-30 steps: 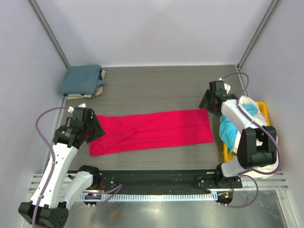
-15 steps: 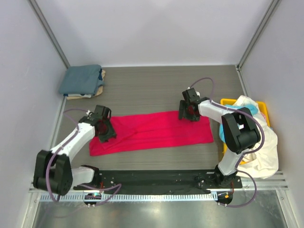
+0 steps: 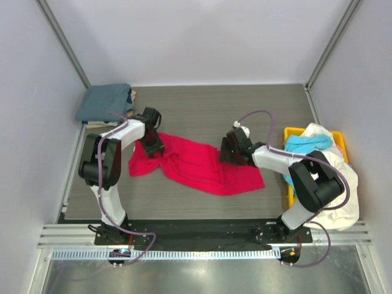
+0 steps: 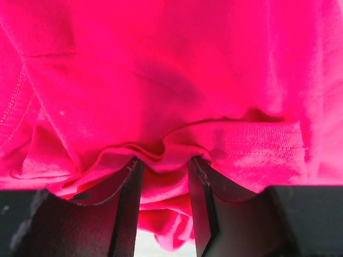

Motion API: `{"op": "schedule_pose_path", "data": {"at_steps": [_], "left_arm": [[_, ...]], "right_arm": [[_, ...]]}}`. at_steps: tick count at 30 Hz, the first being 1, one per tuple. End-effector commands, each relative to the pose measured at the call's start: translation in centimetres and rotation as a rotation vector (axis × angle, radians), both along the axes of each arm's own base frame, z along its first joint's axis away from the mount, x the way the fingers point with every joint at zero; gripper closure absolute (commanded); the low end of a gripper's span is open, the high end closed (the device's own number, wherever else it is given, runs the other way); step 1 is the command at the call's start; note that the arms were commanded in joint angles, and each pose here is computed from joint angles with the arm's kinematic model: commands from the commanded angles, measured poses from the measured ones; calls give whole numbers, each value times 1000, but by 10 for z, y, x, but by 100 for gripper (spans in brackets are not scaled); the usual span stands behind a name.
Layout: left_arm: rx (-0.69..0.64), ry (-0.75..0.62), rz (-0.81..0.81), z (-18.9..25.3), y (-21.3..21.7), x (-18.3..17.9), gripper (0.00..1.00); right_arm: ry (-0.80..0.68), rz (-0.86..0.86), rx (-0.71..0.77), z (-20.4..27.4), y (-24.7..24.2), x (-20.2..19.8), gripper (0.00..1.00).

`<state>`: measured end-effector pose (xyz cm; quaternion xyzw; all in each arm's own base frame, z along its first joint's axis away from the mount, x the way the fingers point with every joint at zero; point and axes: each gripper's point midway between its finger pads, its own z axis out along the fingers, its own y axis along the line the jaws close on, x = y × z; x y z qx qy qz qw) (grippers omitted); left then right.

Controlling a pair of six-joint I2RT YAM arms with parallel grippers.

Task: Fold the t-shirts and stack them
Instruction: Fold the tshirt

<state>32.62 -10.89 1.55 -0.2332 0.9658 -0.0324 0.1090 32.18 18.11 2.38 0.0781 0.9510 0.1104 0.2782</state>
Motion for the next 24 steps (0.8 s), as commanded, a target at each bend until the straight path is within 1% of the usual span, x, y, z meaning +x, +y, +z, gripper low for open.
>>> {"op": "schedule_pose_path", "data": {"at_steps": [1,2,3,4,5,6,7,8,9,10,11,12,13,14,16,17,18,19,20,21,22,23,24], "left_arm": [[-80,-96,-17,-37,-42,63,61],[-98,-150,-28,-21,-56,91,61],[-114,-111,-51,-35,-69,93,61],[-113,-101,-61,-35,-76,99,61],[-138,-165,-77,-15,-91,127,61],[-147,-165,-101,-16,-104,134,61],[-134,-117,-125,-37,-110,134,61],[-165,-188,-148,-17,-127,162,61],[-190,-191,-183,-18,-142,168,64],[-196,-151,-222,-43,-149,168,64],[-251,-234,-262,-17,-168,194,64],[-287,-249,-291,-13,-178,202,64],[-331,-195,-320,-31,-187,196,64],[-360,-278,-355,0,-197,215,64],[-402,-298,-390,16,-202,217,62],[-410,-331,-415,38,-203,215,61],[-410,-351,-423,49,-201,215,58],[-402,-347,-426,44,-197,210,55],[-405,-419,-435,85,-193,212,53],[-391,-443,-441,96,-188,212,50],[-382,-453,-438,108,-182,209,48],[-364,-474,-425,122,-173,211,47],[-356,-515,-424,151,-166,208,45]], "right_arm": [[339,34,84,-48,25,-109,34],[336,55,103,-48,40,-123,34],[343,59,113,-49,46,-132,34],[345,71,124,-48,52,-141,34],[352,76,156,-48,64,-151,34],[362,135,162,-47,79,-168,34],[358,170,177,-42,95,-171,34],[357,202,182,-37,107,-177,34],[351,276,165,-33,122,-191,34],[318,314,171,-19,141,-187,34],[305,332,127,-16,142,-189,33],[283,381,115,-9,149,-191,33],[257,409,123,4,161,-191,31],[263,413,97,9,157,-192,31],[207,400,77,26,158,-180,29],[200,396,62,35,154,-180,29],[174,387,54,42,152,-175,28],[146,386,64,56,157,-170,28],[145,381,31,61,149,-169,27],[126,381,23,70,148,-166,27],[73,374,10,86,150,-155,26],[70,363,-39,90,140,-153,24],[47,356,-60,98,136,-147,24]]}}
